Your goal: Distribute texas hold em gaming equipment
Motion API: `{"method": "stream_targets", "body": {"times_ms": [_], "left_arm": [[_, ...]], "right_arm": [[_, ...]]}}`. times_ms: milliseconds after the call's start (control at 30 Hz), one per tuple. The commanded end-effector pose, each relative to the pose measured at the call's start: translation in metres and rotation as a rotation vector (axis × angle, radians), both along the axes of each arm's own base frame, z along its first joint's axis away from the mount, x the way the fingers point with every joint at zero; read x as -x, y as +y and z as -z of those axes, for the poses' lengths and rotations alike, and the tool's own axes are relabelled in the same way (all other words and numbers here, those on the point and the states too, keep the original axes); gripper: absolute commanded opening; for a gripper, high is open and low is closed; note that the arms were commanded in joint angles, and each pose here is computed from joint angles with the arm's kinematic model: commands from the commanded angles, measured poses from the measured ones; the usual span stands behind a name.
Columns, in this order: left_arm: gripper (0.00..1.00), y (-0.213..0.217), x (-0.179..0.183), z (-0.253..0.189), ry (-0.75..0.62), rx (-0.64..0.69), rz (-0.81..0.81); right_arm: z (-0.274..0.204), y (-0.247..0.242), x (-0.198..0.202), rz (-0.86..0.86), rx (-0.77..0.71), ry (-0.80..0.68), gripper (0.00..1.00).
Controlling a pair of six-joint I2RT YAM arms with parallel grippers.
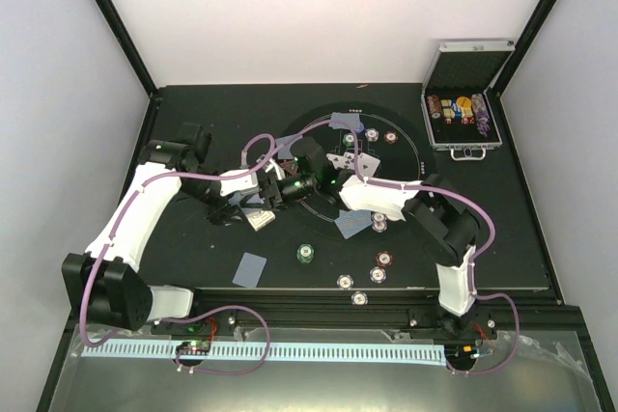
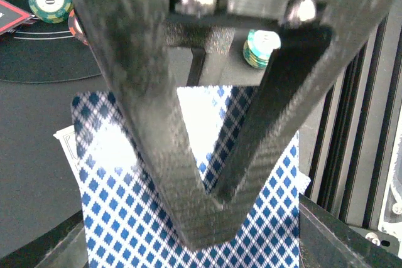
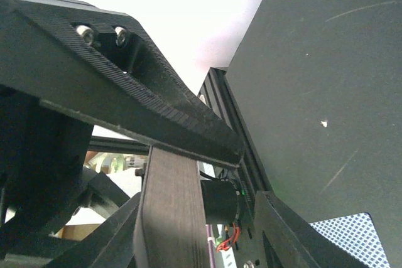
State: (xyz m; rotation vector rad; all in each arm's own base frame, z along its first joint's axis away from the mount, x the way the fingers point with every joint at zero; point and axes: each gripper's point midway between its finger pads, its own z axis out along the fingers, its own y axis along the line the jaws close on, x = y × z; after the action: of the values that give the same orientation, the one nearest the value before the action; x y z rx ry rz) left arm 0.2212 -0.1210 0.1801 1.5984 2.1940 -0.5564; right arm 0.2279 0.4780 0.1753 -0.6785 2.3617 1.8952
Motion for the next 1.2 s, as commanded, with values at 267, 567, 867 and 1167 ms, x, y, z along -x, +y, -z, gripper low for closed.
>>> {"method": "stream_targets", "body": {"times_ms": [267,567,867,1167], "left_arm": [[0.01,-0.008,0.006,-0.021,-0.016,0.066,0.027],[0.02,-0.009,0.004,-0.02,-0.015,0.075,0.017],[0.02,-0.005,0.004,-0.012,-0.009,0.048,0.009],[0.01,-0.006,0.004,-0.012,-0.011,0.053,0.008]], "right_arm": [[0.046,-0.041,-0.011,0.077,0.166,0.033,0.42],[0.01,-0.044,-0.015,0.103,0.134,-0.021,0.27],[0.002,-0.053,-0.015,0.125,0.177,-0.057,0.17],[-0.019,-0.066,-0.022,0.157,0.158,-0.091,0.01]]}}
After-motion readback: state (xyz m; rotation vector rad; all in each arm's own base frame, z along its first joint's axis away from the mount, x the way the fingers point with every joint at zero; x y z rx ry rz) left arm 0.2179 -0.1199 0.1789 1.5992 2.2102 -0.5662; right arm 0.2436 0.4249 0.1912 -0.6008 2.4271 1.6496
